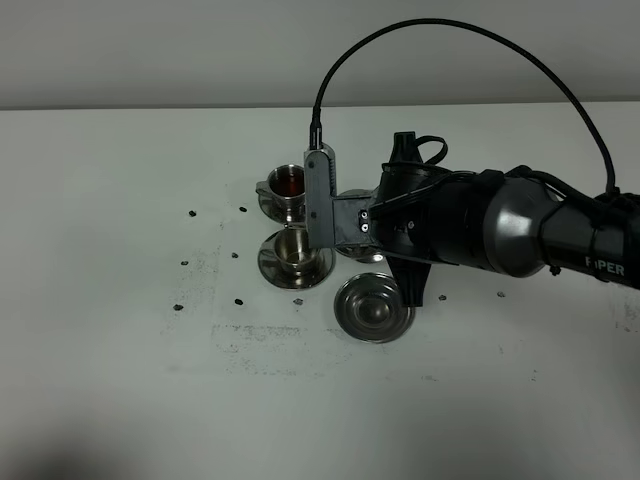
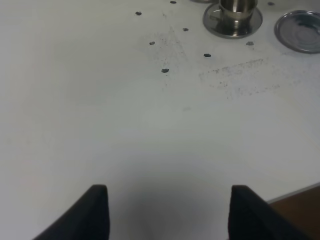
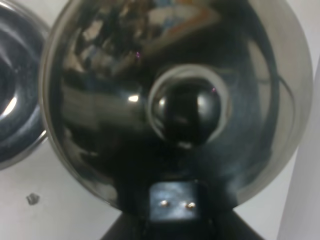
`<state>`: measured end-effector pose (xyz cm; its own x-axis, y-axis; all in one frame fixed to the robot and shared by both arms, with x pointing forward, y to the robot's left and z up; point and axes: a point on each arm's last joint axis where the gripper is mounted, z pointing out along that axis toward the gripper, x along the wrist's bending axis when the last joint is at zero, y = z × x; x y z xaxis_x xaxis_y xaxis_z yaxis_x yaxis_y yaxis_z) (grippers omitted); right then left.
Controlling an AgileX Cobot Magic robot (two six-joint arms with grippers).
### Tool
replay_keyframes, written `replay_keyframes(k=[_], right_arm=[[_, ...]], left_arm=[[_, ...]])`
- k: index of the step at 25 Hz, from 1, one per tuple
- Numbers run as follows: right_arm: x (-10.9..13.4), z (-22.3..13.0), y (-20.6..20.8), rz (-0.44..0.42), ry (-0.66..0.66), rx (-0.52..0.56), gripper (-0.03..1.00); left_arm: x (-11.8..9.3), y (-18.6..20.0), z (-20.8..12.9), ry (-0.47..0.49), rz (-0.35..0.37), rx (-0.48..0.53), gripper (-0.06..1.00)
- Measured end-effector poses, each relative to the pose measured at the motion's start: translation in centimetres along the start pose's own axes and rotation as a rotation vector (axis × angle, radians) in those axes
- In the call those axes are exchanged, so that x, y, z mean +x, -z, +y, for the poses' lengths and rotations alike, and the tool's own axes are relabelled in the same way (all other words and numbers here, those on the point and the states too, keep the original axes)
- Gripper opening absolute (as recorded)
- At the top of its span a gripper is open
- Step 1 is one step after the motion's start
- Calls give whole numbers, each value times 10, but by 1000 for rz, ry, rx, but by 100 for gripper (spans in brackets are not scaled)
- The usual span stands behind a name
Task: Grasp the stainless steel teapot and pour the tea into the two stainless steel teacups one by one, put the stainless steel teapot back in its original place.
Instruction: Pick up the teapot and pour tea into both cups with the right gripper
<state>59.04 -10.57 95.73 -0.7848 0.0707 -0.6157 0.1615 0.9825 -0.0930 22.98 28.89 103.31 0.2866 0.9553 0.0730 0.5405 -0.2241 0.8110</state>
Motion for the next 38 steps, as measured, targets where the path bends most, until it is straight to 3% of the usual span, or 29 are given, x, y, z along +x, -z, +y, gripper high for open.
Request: replay_keyframes(k=[16, 38], right_arm=[[11, 1, -19, -38, 91, 20, 21], [6, -3, -19, -99, 157, 67, 21]], left_arm=[[0, 0, 0, 0, 0, 0, 52], [0, 0, 0, 0, 0, 0, 52]])
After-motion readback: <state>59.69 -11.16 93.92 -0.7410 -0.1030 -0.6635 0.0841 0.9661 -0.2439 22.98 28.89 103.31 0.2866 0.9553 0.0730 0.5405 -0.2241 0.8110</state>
